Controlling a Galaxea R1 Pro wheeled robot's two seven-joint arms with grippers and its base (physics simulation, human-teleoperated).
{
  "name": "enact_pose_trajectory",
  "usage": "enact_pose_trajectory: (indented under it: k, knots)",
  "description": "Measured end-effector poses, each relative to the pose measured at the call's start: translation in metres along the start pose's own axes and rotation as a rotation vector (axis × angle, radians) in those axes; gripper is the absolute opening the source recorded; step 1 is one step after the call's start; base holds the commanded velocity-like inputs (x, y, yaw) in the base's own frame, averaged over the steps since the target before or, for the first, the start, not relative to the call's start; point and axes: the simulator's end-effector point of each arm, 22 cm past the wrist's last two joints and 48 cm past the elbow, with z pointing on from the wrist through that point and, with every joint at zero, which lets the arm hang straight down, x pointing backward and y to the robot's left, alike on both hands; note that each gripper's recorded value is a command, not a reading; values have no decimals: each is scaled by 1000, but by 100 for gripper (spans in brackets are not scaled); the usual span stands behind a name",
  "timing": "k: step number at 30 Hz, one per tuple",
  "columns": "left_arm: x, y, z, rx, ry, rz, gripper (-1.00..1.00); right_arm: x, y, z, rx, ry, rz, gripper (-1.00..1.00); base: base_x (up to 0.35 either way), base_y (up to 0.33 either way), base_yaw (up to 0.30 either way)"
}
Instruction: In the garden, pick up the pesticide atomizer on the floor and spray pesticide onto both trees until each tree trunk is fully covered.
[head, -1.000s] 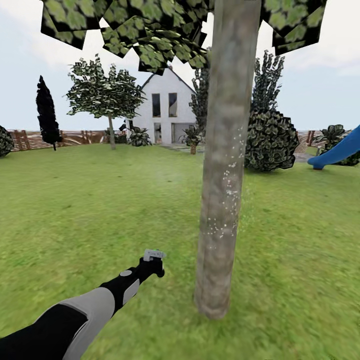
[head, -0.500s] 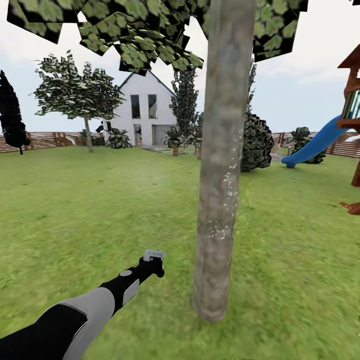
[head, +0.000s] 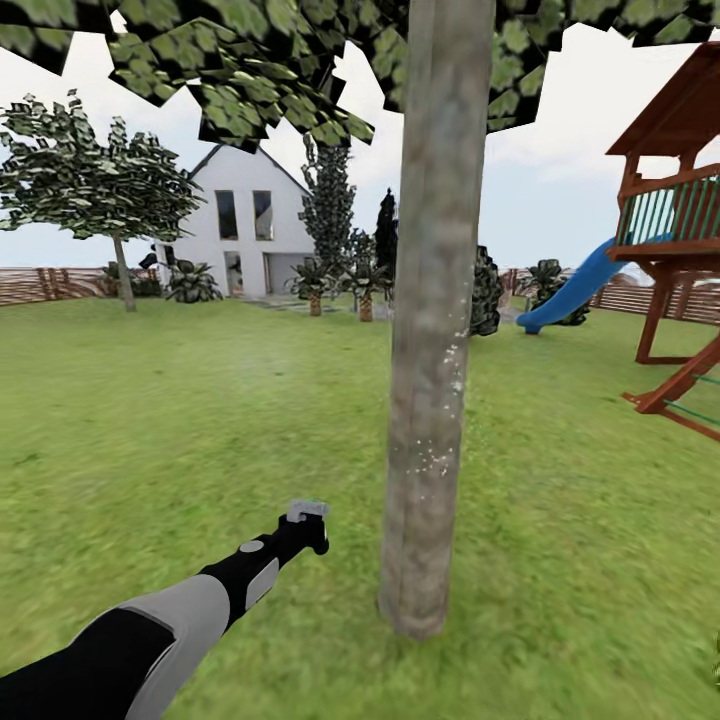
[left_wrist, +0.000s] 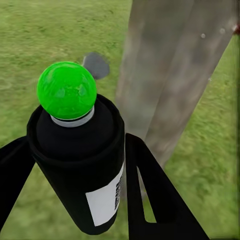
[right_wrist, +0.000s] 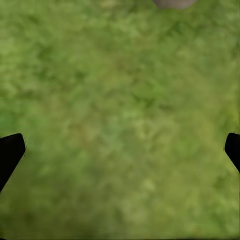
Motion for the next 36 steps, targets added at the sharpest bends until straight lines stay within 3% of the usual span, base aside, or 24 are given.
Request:
enact_pose_trajectory:
  k: [9,20,24,31,34,36]
  knots:
    - [-4,-1,-1,1,-6,3,-100,-3,-1,0,2,-7,-1,100,0,276,-252]
    - [-8,-4,-2,3,-10,9,-100,-5,0,-1,2,-12,-5,100,0,58,-166]
    - [2,-6,-2,7,36,7,-100,-6,3,-1,-12,-12,-49,100,0,0,-3]
    - [7,-9,-1,15,66,11,-100,-5,4,-1,-17,-10,-55,100,0,0,0]
    - [0,-25,3,41,70,8,-100,-5,4,-1,-18,-10,-55,100,0,0,0]
    - [-30,-50,8,88,106,-2,-100,-4,4,-1,-18,-8,-56,100,0,0,0]
